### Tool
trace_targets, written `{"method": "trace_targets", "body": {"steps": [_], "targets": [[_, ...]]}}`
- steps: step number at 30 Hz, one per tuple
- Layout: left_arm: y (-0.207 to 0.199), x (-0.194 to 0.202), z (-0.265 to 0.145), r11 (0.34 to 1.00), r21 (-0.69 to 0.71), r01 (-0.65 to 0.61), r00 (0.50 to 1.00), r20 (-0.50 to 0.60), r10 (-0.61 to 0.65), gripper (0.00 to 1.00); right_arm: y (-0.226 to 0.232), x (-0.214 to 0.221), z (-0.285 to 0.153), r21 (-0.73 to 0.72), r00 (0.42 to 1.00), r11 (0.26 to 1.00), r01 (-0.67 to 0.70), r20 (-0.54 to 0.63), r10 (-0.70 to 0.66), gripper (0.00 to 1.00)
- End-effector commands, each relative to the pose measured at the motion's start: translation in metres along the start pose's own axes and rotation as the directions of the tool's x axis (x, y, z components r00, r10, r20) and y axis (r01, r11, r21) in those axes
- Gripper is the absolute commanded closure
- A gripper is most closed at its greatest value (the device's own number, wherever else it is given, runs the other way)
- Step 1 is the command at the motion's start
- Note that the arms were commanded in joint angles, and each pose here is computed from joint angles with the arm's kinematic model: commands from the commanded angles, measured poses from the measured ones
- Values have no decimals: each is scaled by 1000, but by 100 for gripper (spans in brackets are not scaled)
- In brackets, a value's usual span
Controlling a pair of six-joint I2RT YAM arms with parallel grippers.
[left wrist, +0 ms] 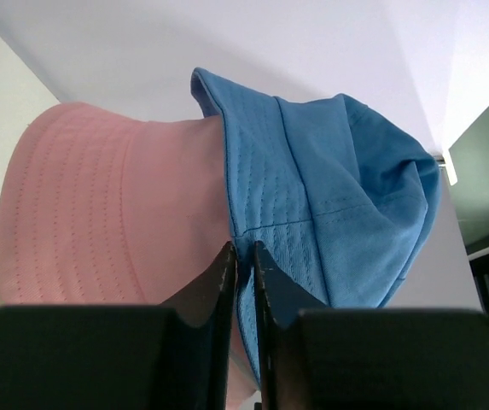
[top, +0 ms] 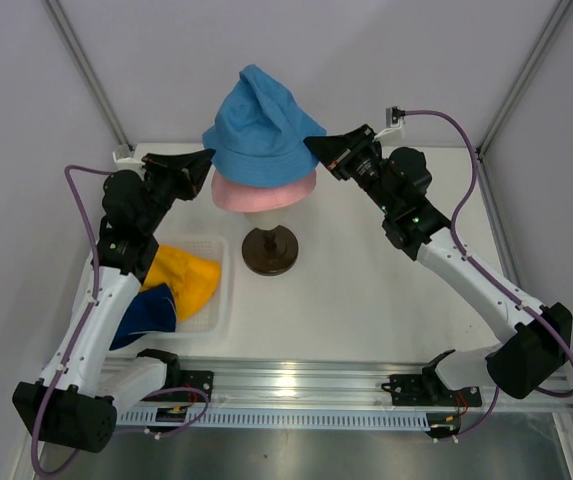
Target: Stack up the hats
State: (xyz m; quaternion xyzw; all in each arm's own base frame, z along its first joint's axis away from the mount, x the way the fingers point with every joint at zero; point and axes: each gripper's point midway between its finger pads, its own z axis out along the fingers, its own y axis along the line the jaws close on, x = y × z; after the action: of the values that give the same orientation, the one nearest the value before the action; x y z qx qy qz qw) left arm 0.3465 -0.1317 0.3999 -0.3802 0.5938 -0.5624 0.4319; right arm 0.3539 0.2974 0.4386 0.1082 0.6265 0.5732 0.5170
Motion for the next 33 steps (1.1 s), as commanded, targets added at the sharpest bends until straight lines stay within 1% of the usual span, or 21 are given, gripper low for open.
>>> {"method": "trace_targets", "body": {"steps": [1, 3, 4, 7, 10, 13, 17, 20, 27, 32, 33], "targets": [[-20, 1, 4, 997, 78, -20, 1000, -10, 21, 86, 6, -5, 0, -22, 1000, 1000, -1, 17, 2, 95], [-18, 2, 6, 997, 74, -12, 1000, -15, 13, 94, -1, -5, -2, -1, 1000, 1000, 0, 15, 0, 82], [-19, 2, 6, 997, 77, -11, 1000, -18, 12, 99, -2, -6, -3, 2, 1000, 1000, 2, 18, -2, 74], [-22, 3, 5, 996, 88, -5, 1000, -22, 7, 99, -8, -16, -6, 17, 999, 1000, 13, 41, -14, 55], [-27, 3, 3, 995, 96, -15, 1000, -21, 18, 99, -15, -28, -9, 35, 998, 999, 24, 65, -26, 48], [-32, 1, 1, 995, 100, -22, 1000, -14, 24, 99, -19, -39, -10, 38, 996, 999, 25, 88, -29, 47], [-33, 1, 1, 995, 98, -30, 999, -10, 31, 99, -22, -49, -7, 33, 993, 999, 20, 116, -23, 41], [-34, 1, 0, 995, 99, -30, 999, -8, 31, 99, -26, -50, -2, 31, 993, 999, -7, 116, 4, 40], [-28, 3, 6, 996, 90, -16, 999, -27, 18, 99, -42, -24, 10, 36, 996, 996, -82, 30, 81, 38], [-25, 4, 7, 996, 94, -13, 999, -33, 16, 99, -45, -17, 7, 32, 992, 991, -129, 14, 129, 36], [-22, 4, 8, 996, 89, -12, 999, -31, 15, 99, -45, -12, 6, 32, 990, 990, -138, 7, 138, 34]]}}
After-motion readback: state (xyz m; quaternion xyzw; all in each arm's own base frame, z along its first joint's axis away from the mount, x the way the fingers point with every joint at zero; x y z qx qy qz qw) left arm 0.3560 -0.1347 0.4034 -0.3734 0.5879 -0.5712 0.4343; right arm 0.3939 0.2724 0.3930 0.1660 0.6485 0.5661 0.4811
